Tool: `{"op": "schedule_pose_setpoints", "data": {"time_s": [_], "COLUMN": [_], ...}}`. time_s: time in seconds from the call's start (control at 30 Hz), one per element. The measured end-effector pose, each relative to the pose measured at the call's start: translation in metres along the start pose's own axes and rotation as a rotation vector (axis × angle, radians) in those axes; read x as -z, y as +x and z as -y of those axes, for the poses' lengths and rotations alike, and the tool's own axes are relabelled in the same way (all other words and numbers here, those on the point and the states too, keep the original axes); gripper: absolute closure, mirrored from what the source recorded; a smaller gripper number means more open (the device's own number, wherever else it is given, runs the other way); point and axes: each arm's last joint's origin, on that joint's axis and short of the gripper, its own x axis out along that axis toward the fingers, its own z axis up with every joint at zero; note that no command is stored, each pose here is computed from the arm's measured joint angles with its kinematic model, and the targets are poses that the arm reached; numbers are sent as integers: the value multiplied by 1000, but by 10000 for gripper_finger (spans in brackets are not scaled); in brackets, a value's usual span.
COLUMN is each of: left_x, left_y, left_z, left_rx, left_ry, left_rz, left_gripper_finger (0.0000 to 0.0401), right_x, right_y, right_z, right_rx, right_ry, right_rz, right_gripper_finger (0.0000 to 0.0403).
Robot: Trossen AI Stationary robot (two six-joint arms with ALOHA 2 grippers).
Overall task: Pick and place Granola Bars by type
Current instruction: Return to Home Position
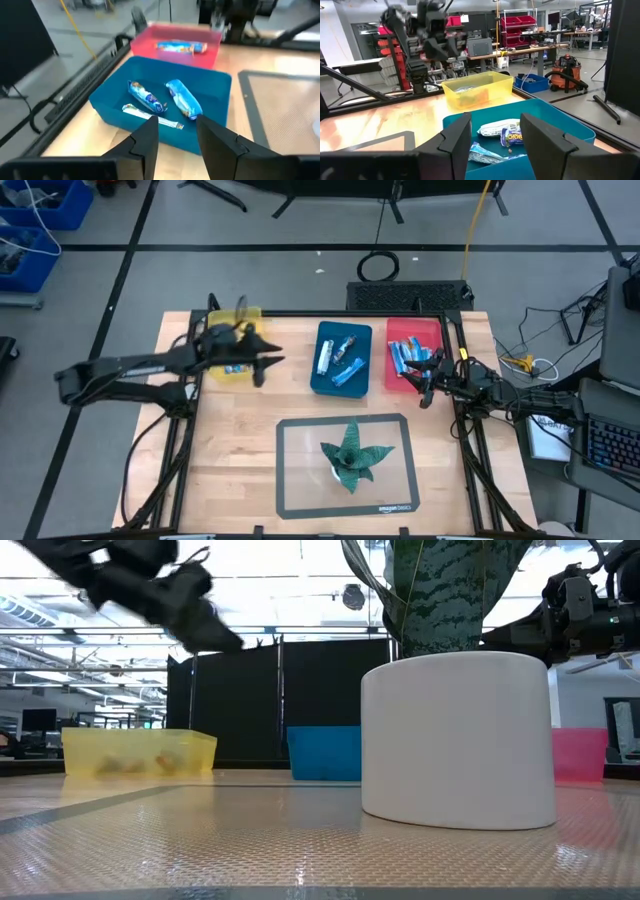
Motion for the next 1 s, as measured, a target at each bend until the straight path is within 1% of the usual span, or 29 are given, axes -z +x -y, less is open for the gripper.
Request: {"op": "schedule_pose_setpoints", "data": {"time_s": [0.13,0.3,0.4,0.53,0.7,0.77,0.9,1.0], "left_x": [38,73,85,93,92,93,101,106], "left_y": [-22,-42,-49,-57,-63,-64,-62,-60], "left_z": [7,13,15,16,17,17,17,22], "left_rx": [-4,-6,-4,-15,-32,-56,-183,-211], "left_ry": [-49,-72,-83,-98,-105,-111,-166,-174], "left_rz": [151,302,350,400,425,423,342,292], "left_gripper_finger": [265,265,265,265,265,265,265,265], "right_x": [0,0,0,0,0,0,0,0], "right_y": [0,0,0,0,0,0,0,0], "right_z": [0,0,0,0,0,0,0,0], "right_rx": [0,0,0,0,0,0,0,0], "right_ry": [0,0,0,0,0,0,0,0], "right_rz": [0,0,1,1,1,1,1,1], "right_gripper_finger": [243,243,243,243,243,243,243,243]}}
